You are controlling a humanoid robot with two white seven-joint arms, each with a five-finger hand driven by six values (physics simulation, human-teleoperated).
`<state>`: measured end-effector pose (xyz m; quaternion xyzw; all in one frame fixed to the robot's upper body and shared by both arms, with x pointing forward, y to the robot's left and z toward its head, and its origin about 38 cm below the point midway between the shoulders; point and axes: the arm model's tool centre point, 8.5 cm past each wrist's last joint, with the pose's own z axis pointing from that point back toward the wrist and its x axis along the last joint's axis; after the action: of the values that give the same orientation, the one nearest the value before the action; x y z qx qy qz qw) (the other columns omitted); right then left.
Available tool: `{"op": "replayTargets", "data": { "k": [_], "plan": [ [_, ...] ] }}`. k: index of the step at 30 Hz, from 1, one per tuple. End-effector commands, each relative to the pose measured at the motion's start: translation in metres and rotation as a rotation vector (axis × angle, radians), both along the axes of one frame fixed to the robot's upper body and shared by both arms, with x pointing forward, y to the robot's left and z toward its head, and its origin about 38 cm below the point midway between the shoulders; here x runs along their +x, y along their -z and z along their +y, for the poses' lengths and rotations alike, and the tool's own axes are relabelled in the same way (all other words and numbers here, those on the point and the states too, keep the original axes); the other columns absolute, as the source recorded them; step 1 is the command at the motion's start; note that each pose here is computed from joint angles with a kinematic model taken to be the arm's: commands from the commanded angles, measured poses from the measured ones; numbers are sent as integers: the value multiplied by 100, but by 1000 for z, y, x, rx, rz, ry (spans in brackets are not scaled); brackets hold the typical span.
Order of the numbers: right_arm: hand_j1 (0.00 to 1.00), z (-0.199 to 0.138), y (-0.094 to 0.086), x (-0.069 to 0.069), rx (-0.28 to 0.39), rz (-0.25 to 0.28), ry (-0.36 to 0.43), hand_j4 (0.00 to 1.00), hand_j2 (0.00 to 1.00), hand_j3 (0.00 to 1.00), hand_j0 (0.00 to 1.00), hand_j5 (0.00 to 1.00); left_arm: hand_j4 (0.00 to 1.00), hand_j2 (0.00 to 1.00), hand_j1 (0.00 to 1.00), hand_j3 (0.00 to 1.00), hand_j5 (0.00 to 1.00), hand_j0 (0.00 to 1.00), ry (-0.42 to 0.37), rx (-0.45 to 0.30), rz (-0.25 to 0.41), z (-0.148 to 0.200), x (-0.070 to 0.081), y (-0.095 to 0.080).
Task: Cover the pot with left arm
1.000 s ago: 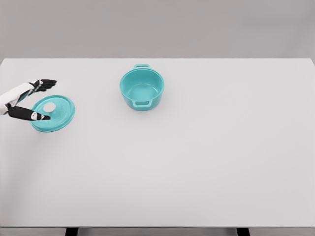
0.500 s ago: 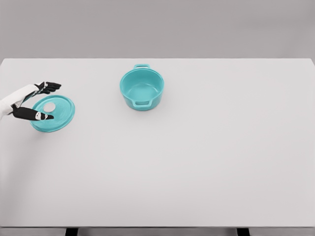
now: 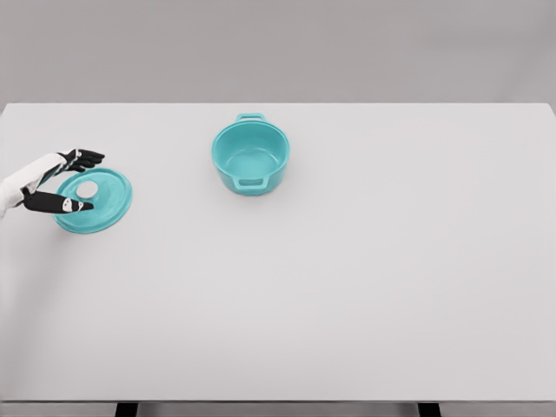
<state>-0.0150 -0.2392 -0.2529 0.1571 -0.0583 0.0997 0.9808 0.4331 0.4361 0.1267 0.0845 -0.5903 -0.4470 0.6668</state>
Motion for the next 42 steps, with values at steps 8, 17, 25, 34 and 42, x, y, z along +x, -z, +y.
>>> {"op": "replayTargets", "data": {
  "k": [8,17,25,34,42],
  "plan": [
    [100,0,0,1,0,-1,-1,100,100,100,100,100,78,78,78,78,78,78,-8,-8,6,1,0,1],
    [100,0,0,0,0,0,0,100,100,100,100,100,79,79,79,79,79,79,-13,-6,4,4,0,0],
    [100,0,0,0,1,-1,-1,100,100,100,100,100,79,79,79,79,79,79,-12,-8,8,4,-1,1],
    [100,0,0,0,1,-1,-1,100,100,100,100,100,78,78,78,78,78,78,-14,-9,7,4,-1,1],
    [100,0,0,0,1,-1,-1,100,100,100,100,100,78,78,78,78,78,78,-20,-10,11,6,-1,3]
  ]
}}
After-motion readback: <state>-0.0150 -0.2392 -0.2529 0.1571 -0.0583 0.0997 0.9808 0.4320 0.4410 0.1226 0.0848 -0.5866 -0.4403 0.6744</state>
